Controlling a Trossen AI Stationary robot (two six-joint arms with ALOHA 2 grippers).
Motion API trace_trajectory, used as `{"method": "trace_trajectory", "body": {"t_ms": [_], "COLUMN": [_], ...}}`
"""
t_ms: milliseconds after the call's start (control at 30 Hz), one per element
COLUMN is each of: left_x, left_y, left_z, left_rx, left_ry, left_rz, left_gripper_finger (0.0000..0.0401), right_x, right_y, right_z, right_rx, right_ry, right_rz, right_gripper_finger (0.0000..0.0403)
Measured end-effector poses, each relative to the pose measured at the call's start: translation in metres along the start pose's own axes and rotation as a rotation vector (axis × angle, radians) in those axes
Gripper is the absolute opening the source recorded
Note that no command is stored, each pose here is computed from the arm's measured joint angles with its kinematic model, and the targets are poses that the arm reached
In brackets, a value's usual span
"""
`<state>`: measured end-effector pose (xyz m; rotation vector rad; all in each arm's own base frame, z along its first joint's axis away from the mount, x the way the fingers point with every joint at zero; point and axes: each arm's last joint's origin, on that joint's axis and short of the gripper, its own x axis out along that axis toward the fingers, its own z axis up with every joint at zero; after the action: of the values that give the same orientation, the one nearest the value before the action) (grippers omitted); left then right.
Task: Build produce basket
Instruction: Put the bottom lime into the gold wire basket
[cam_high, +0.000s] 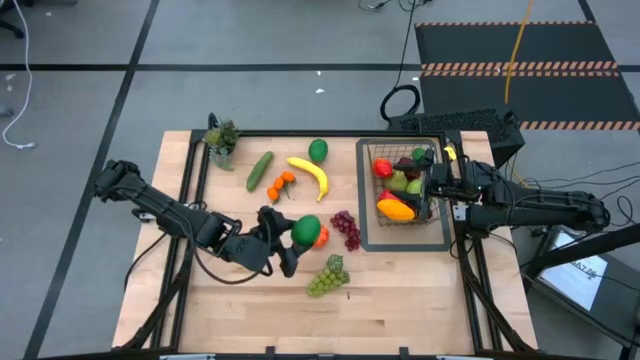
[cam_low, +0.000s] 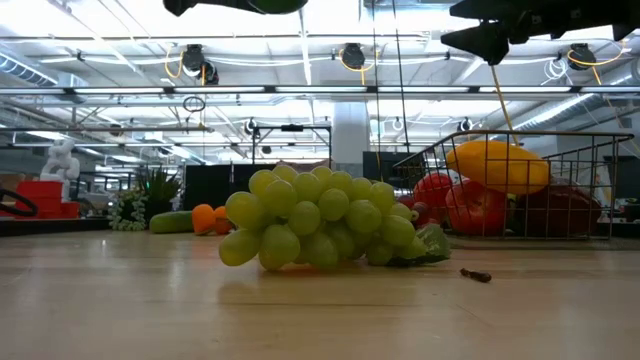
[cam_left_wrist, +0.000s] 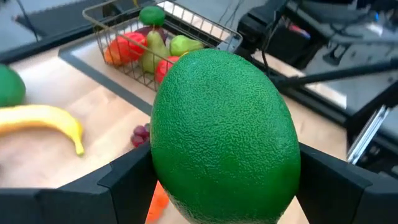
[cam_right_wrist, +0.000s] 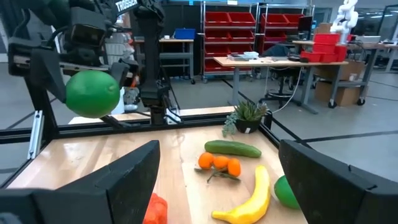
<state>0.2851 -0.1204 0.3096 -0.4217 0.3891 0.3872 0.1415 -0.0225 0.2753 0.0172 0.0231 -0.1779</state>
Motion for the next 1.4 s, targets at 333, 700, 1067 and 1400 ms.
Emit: {"method": "trace_trajectory", "body": {"t_ms": [333, 700, 1067, 1400], "left_x": [0.000, 0.006, 0.030, 0.041], "left_y": [0.000, 0.005, 0.029, 0.041], "left_z": [0.001, 0.006, 0.025, 0.031], "left_rx": [-0.125, 0.368, 0.376, 0.439], "left_ry": [-0.004, -0.005, 0.154, 0.226], "left_rz": [0.002, 0.010, -0.219, -0.356], "left_gripper_finger": [0.0319, 0.0319, 0.0319, 0.0319], "right_x": [0.000, 0.006, 0.043, 0.079], "right_y": [0.000, 0.007, 0.035, 0.061], "right_z": [0.000, -0.004, -0.021, -0.034], "right_rx": [-0.001, -0.127, -0.348, -0.446], "right_ry": [0.000, 0.033, 0.038, -0.119], "right_rz": [0.000, 0.059, 0.235, 0.291], "right_gripper_finger": [0.0322, 0.0322, 0.0322, 0.0322]}}
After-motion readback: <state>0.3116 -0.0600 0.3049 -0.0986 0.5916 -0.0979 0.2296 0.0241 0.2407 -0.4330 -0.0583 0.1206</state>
